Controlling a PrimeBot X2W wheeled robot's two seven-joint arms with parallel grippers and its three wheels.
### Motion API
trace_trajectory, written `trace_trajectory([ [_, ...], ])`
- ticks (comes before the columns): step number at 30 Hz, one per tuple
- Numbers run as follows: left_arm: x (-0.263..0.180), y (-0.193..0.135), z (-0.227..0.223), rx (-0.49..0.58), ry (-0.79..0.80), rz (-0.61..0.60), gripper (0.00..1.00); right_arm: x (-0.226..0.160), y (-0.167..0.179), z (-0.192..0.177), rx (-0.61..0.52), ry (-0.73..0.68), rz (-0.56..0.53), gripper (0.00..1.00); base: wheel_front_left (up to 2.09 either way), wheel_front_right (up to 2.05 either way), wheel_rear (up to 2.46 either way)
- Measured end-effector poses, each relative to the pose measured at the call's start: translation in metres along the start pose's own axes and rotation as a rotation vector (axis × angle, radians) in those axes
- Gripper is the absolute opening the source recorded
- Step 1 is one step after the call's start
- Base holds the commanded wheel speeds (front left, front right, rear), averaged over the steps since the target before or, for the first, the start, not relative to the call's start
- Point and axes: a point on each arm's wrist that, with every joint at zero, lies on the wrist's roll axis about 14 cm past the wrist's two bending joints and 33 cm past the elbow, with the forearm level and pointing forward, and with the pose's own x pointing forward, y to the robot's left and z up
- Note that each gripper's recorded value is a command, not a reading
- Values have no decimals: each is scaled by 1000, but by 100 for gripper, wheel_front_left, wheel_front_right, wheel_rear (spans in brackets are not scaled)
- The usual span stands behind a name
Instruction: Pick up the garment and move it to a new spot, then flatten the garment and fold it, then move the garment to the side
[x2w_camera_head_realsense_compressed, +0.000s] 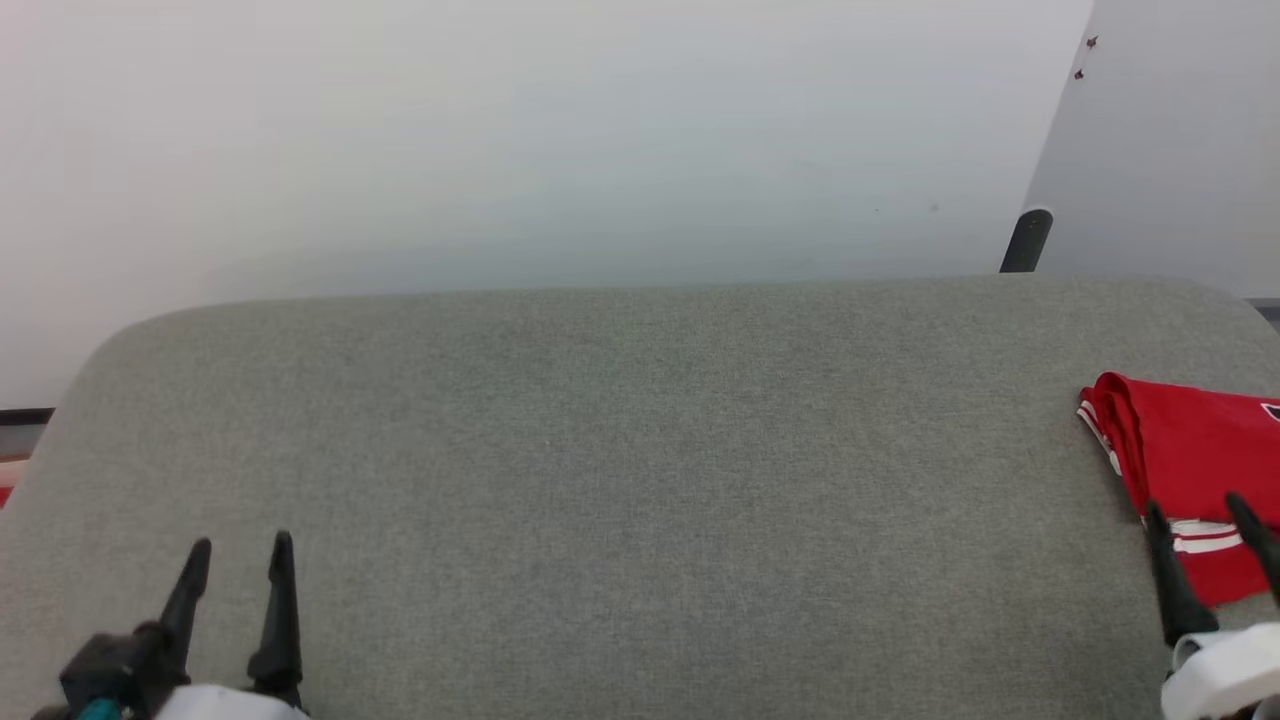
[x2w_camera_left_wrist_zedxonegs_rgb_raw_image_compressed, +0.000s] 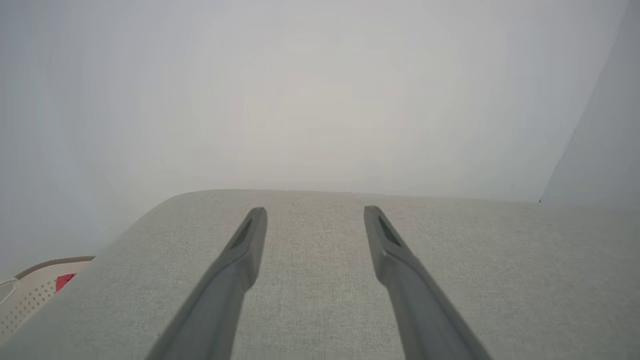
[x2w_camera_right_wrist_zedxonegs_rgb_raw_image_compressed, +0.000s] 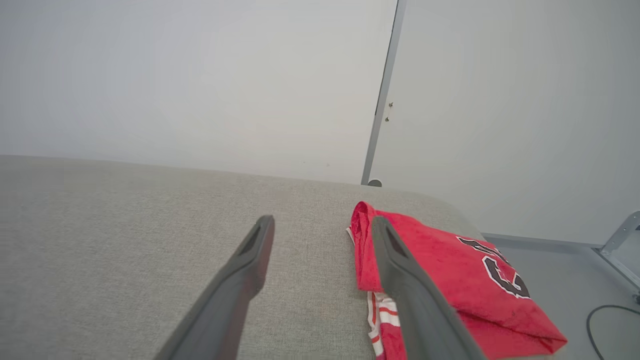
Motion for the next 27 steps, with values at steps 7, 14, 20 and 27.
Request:
trace_trajectory([
  [7,-14,0,-12,6,44,-11,100,-20,18,-5,34,10,5,100,0,0,0],
  [14,-20,-5,-20,-11,71,-35,100,-33,30,-10,55,24,7,100,0,0,0],
  [20,-22,-5,-20,-20,71,-34,100,-36,33,-9,62,25,8,100,0,0,0],
  [27,-25,-4,-19,-23,70,-33,100,-39,37,-11,68,30,12,100,0,0,0],
])
